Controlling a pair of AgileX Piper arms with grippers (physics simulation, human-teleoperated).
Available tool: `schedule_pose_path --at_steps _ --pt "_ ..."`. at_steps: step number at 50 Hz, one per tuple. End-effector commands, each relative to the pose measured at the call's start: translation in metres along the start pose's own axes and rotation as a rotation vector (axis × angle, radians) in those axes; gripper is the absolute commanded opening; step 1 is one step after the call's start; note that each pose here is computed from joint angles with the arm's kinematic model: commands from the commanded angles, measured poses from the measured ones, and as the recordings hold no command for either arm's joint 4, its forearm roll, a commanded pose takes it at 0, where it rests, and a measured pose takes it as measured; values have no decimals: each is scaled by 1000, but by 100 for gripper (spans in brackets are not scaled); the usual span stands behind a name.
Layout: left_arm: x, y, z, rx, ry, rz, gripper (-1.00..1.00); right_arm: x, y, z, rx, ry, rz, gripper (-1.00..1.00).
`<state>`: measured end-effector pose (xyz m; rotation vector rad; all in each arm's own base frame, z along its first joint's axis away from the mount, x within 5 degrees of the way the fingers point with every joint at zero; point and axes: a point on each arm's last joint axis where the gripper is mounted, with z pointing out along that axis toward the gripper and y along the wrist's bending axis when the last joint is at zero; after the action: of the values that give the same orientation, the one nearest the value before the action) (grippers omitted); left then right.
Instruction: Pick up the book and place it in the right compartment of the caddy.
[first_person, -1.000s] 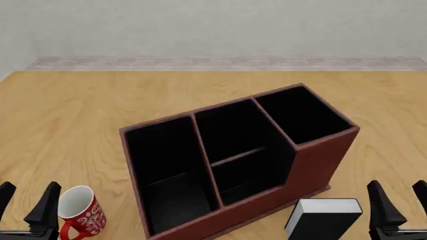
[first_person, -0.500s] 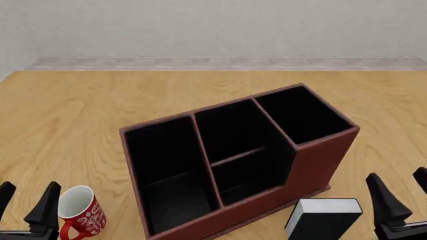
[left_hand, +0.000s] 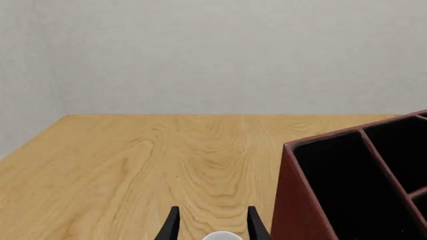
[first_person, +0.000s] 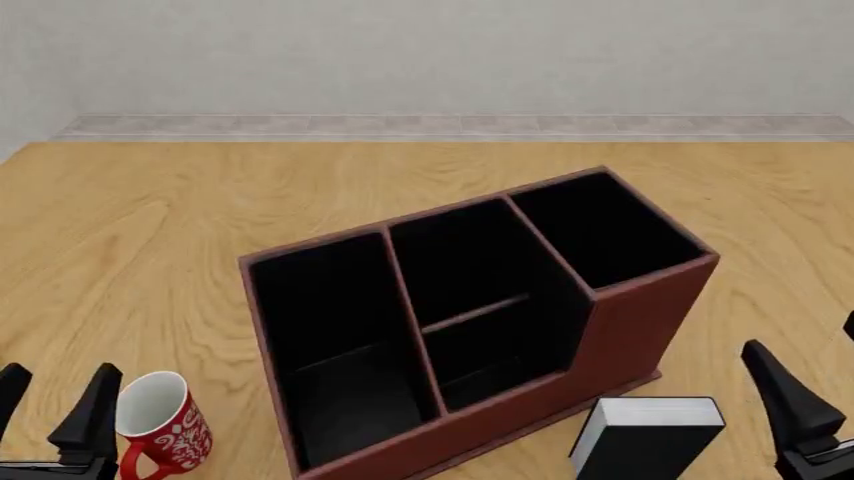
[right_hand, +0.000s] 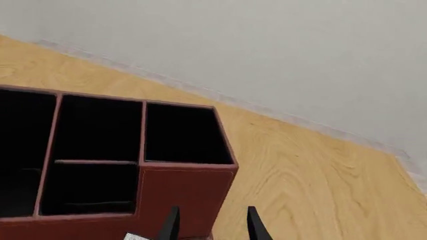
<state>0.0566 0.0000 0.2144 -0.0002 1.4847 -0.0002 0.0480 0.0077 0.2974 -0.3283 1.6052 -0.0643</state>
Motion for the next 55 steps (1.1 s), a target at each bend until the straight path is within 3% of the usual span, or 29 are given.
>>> schedule_pose_path --at_steps 1,10,25,27,28,29,40,55 --pt "0 0 0 0 0 0 100 -16 -2 -1 -44 28 -71 100" --pt "0 0 0 0 0 0 100 -21 -2 0 -83 63 -110 100" --pt "-2 0 -1 0 -28 4 100 -11 3 17 -140 154 -175 100" --pt "3 0 9 -6 50 -6 100 -12 3 17 -145 158 -183 100" --pt "3 0 10 -6 50 -6 100 -12 3 17 -145 158 -183 100" --pt "0 0 2 -7 2 0 100 -16 2 16 -149 159 -189 100" --pt "0 0 1 -7 1 0 100 -17 4 16 -198 191 -235 100" --pt "0 0 1 -8 2 0 100 -18 4 16 -203 194 -234 100"
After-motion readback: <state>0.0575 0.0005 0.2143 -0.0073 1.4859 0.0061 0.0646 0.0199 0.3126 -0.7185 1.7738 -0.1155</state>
